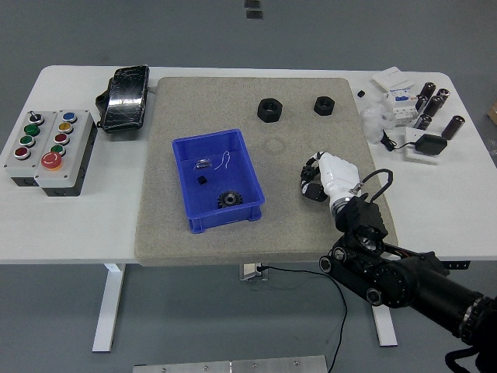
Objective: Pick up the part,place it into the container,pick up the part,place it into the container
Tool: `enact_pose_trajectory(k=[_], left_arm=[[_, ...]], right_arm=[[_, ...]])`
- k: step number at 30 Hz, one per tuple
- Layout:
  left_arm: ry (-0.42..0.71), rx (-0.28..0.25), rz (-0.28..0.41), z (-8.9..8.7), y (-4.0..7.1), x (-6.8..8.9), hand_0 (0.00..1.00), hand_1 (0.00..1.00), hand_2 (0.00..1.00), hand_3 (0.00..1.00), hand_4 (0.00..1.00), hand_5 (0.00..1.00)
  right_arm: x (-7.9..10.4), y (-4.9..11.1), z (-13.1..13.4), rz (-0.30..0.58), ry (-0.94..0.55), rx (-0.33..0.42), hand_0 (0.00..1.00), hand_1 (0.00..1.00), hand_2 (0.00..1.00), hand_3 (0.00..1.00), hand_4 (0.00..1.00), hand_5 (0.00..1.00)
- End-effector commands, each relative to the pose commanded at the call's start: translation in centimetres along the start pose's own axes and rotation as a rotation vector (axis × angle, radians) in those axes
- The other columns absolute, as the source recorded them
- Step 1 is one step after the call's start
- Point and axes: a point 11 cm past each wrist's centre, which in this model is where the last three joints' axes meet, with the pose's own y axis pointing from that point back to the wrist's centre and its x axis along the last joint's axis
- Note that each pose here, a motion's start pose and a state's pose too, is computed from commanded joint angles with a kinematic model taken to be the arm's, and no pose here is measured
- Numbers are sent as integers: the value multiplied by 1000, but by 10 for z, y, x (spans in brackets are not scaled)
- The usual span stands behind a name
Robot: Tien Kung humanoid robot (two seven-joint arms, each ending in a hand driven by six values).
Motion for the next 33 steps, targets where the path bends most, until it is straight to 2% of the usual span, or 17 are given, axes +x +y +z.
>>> enact_pose_trajectory(k=[16, 22, 28, 33], left_arm=[[-1, -2, 0, 0, 0, 0, 624, 526, 500, 635, 698, 618], [-1, -2, 0, 0, 0, 0, 625, 527, 503, 633, 698, 620], [0, 1, 0, -1, 0, 0, 624, 528, 503, 635, 697, 622], [1, 2, 1, -1, 0, 0, 625, 526, 504, 636, 696, 627]], right_arm=[[-2, 1, 1, 9, 7, 7, 407, 529, 463, 549, 578, 175], [5, 3, -3, 33, -8, 21, 407, 530, 461, 545, 578, 176], [22, 13, -30, 92, -43, 106, 395, 524, 458, 536, 578, 178], [26, 32, -65, 102, -131, 226, 409, 524, 471, 537, 578, 177]])
